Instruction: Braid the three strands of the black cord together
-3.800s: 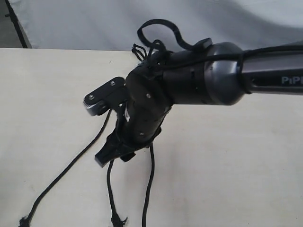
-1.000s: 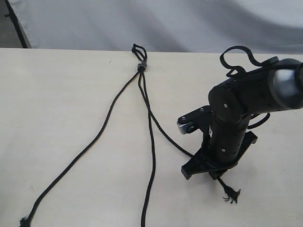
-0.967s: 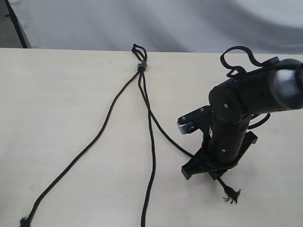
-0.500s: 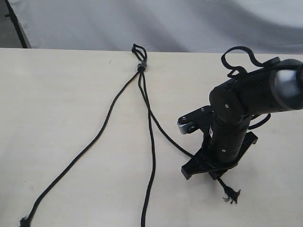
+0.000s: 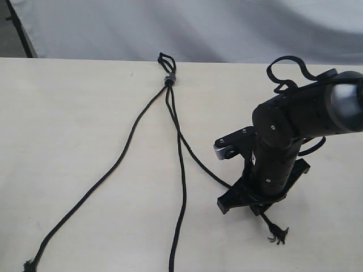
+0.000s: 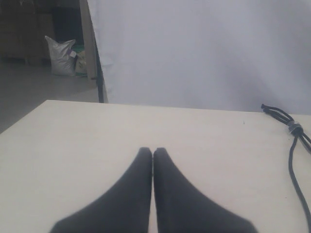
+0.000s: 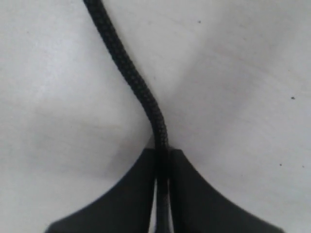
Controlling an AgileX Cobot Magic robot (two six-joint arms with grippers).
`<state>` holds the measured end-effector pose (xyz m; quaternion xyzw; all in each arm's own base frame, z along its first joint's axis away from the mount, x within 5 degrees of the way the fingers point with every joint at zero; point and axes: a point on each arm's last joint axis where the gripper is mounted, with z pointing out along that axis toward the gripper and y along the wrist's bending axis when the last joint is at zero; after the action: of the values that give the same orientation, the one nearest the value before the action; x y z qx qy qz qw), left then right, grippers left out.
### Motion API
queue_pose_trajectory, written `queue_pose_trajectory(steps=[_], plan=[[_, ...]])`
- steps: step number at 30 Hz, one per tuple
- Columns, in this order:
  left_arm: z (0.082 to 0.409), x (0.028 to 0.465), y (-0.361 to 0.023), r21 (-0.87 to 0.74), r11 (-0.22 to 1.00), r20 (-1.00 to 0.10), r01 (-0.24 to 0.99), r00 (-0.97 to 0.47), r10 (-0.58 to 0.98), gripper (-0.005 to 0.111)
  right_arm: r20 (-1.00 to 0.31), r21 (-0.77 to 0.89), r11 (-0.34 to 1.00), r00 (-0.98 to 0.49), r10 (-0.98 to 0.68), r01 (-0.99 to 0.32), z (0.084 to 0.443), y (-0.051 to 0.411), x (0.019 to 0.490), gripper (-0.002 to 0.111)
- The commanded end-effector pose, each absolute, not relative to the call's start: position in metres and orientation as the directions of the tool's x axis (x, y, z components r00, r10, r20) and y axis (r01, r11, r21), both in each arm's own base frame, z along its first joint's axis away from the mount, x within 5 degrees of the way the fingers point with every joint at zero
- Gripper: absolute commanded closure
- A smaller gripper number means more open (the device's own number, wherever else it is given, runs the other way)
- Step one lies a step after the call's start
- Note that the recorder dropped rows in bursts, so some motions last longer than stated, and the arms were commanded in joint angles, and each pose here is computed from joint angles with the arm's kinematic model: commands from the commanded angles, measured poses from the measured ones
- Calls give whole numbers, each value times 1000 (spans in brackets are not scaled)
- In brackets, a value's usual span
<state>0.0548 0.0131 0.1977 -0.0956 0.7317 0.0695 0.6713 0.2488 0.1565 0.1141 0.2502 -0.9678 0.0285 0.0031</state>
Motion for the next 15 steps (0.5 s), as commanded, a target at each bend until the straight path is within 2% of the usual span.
queue_pose_trajectory(steps=[1, 4, 8, 15], plan=[[198, 55, 13, -34, 971, -997, -237, -65, -51, 105, 33, -37, 883, -884, -466, -467, 101, 158, 244, 78], [198, 55, 13, -34, 971, -997, -237, -65, -51, 105, 14, -35, 867, -868, -497, -497, 106, 161, 244, 70], [198, 55, 13, -34, 971, -997, -237, -65, -51, 105, -79, -30, 853, -849, -522, -521, 132, 162, 244, 68], [198, 55, 13, -34, 971, -997, -237, -65, -51, 105, -437, -6, 857, -769, -466, -516, 220, 155, 233, 68]])
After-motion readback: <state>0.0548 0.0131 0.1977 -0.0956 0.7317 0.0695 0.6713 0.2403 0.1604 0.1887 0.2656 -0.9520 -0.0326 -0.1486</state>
